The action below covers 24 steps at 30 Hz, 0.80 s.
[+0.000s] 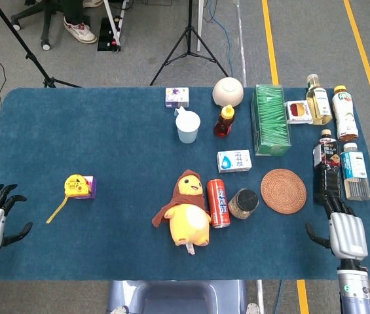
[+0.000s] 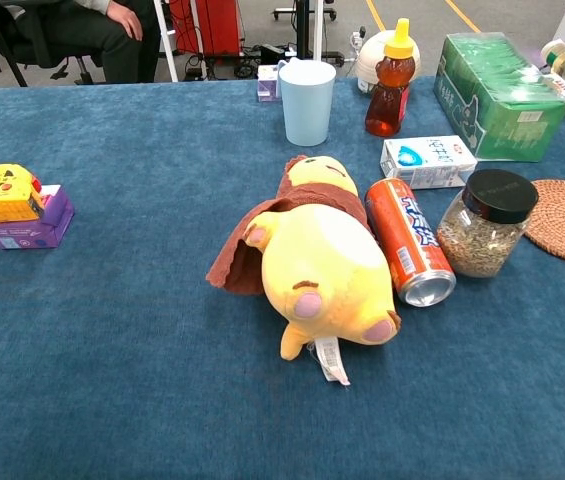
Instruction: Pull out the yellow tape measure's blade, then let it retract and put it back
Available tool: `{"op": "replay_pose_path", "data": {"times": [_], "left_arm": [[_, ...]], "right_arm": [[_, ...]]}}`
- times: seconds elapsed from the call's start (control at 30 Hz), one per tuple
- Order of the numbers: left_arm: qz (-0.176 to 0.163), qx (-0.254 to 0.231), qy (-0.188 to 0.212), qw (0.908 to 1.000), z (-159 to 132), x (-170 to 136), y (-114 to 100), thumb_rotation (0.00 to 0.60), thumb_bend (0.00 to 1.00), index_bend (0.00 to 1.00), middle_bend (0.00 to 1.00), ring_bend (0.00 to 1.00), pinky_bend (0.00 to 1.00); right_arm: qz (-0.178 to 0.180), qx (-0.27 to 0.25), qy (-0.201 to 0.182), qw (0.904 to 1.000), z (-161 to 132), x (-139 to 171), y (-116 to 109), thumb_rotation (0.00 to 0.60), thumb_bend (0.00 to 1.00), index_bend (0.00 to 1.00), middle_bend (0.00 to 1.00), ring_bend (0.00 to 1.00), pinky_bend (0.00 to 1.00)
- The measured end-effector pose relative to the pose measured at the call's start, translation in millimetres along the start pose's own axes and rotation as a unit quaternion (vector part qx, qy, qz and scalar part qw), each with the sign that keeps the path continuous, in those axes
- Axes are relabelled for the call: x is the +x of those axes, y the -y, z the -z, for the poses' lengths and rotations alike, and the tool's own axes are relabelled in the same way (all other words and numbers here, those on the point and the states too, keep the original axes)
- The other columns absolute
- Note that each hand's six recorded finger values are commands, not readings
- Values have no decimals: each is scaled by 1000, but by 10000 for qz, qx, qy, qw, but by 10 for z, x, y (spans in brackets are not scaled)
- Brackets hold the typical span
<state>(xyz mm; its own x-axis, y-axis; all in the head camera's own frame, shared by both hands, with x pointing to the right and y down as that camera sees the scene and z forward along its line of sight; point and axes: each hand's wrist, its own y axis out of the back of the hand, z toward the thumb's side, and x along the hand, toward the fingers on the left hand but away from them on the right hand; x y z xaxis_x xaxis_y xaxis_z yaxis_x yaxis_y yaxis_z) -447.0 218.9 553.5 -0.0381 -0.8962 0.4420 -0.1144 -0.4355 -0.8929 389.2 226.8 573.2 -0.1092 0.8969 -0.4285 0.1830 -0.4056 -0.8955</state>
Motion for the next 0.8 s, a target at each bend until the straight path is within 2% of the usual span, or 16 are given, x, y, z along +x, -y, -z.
{"op": "replay_pose_path", "data": {"times": [0.3,0.63,0.73,0.8], "left_arm": [[48,27,60,10000,16,34,-40,600,231,300,157,74,198],[268,258,237,9990,-7,288,-118,600,233,299,157,75,207],[464,400,311,9976,-32,404,-103,600,233,240,133,74,206],[601,515,353,9962,-47,467,-81,600,232,152,87,54,203]], "right_arm": [[29,-41,-8,10000,15,39,-18,504,366,170,132,165,245],[-13,-61,14,10000,50,74,-33,506,365,169,132,165,245],[1,-54,24,10000,55,69,-47,507,364,169,132,165,244],[-10,-47,35,10000,60,68,-48,506,365,169,132,165,244]]}}
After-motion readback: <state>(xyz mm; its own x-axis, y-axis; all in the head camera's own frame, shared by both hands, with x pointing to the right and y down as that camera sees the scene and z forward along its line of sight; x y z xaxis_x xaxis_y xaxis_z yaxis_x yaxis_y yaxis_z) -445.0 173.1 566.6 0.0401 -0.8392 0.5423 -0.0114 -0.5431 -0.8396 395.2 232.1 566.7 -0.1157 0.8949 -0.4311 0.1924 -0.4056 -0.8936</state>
